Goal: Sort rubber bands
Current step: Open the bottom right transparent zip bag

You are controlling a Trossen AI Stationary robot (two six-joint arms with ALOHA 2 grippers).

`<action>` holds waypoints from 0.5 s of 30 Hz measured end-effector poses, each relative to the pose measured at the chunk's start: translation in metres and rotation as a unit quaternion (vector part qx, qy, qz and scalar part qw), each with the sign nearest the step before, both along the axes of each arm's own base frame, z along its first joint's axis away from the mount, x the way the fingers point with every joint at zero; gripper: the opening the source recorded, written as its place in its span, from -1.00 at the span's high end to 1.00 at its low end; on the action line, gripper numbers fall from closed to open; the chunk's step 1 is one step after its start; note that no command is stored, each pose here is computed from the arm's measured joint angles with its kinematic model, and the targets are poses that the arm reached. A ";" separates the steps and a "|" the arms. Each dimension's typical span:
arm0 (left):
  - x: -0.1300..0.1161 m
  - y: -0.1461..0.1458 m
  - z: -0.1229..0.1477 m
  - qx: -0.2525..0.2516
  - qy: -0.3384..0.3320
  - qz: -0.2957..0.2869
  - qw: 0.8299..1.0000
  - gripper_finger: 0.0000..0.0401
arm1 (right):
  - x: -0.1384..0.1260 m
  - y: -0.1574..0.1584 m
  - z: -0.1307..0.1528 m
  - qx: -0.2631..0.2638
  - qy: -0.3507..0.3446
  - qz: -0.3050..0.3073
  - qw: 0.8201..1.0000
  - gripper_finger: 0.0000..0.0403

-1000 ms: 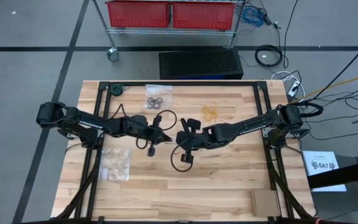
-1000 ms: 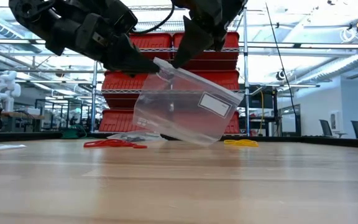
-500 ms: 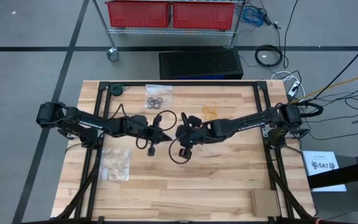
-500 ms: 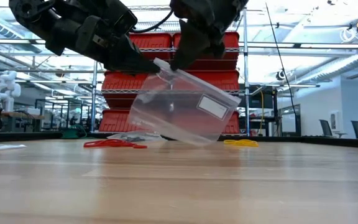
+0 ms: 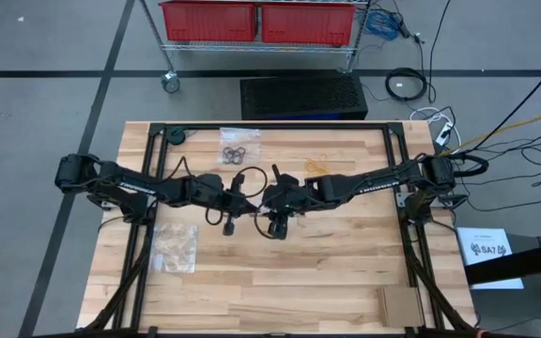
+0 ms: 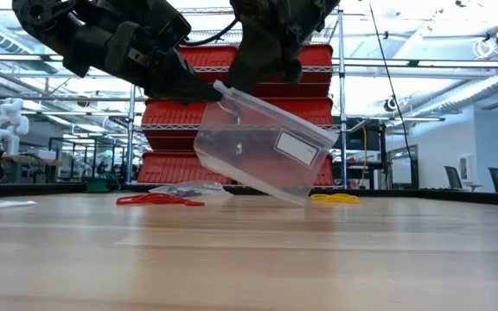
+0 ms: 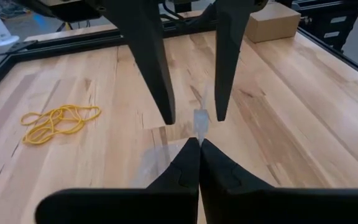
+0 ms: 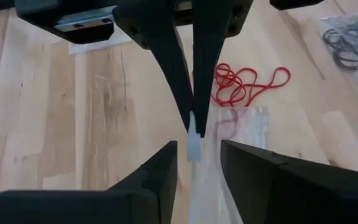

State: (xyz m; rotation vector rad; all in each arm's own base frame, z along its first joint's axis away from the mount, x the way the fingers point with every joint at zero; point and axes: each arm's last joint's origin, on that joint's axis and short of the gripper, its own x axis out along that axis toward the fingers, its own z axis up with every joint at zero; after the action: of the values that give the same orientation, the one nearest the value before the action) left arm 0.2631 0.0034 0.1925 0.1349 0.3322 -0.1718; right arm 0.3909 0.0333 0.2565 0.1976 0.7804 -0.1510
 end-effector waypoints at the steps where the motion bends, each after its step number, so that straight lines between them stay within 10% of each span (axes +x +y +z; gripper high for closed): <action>1: 0.000 0.000 0.000 0.000 0.000 0.000 1.000 0.99 | 0.000 0.000 0.000 0.000 0.000 0.000 1.000 0.49; 15: 0.000 0.001 0.000 0.002 -0.001 0.008 1.000 0.99 | 0.002 0.001 -0.010 -0.034 0.021 -0.006 0.999 0.97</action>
State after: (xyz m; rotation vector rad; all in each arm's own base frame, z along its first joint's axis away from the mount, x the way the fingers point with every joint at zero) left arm 0.2633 0.0040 0.1927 0.1364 0.3322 -0.1546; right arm 0.3930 0.0345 0.2462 0.1354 0.8138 -0.1934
